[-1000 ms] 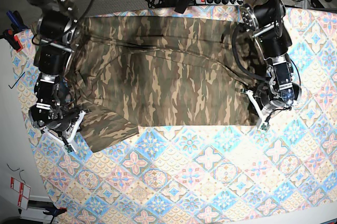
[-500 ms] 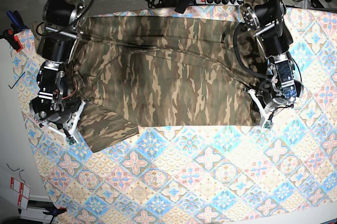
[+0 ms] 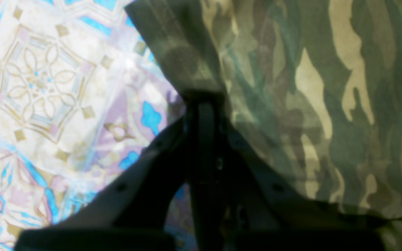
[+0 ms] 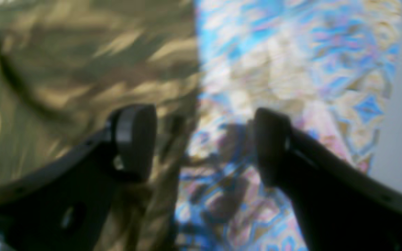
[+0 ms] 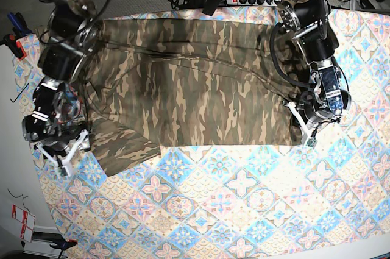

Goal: Fold the T-shirt properly
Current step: 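Lower the right gripper onto the sleeve flap and grasp it, then tuck the sleeve flap under the shirt side with the right gripper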

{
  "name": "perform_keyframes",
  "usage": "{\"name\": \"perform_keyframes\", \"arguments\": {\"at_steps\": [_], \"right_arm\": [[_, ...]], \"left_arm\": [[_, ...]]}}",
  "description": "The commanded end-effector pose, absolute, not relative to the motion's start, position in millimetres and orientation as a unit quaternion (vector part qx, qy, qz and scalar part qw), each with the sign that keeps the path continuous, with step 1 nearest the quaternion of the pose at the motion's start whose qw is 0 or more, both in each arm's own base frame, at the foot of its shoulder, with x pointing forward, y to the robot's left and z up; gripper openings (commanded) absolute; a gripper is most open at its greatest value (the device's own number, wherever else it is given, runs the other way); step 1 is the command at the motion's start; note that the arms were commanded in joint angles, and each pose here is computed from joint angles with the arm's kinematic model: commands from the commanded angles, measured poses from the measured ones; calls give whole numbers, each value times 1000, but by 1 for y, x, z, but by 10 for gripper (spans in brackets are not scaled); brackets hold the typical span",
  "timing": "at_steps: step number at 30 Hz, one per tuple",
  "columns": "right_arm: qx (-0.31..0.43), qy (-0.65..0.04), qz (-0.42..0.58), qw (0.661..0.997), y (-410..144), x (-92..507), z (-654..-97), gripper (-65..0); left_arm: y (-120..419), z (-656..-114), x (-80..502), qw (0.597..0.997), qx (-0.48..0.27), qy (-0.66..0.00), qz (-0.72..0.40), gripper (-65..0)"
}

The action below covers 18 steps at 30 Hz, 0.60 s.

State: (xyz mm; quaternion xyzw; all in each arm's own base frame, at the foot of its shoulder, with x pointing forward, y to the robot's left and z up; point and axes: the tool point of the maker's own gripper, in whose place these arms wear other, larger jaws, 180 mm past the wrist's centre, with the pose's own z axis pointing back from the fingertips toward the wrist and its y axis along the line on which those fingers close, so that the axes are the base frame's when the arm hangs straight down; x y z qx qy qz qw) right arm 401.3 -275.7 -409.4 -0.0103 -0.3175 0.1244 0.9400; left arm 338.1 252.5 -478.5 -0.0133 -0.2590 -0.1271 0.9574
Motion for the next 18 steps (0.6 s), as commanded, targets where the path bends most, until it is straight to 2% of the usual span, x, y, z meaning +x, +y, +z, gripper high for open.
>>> {"name": "perform_keyframes", "arguments": {"at_steps": [1, 9, 18], "right_arm": [[0, -329, 117, 937, -275, 413, -402, -222], [111, -336, 38, 935, -248, 424, -433, -222], [150, -356, 12, 922, -236, 420, -450, -222]], "left_arm": [[255, -480, 334, 962, -3, -239, -133, -650], [251, -487, 326, 964, -8, -231, -134, -650], [251, -487, 325, 964, -8, -229, -134, -650]]}}
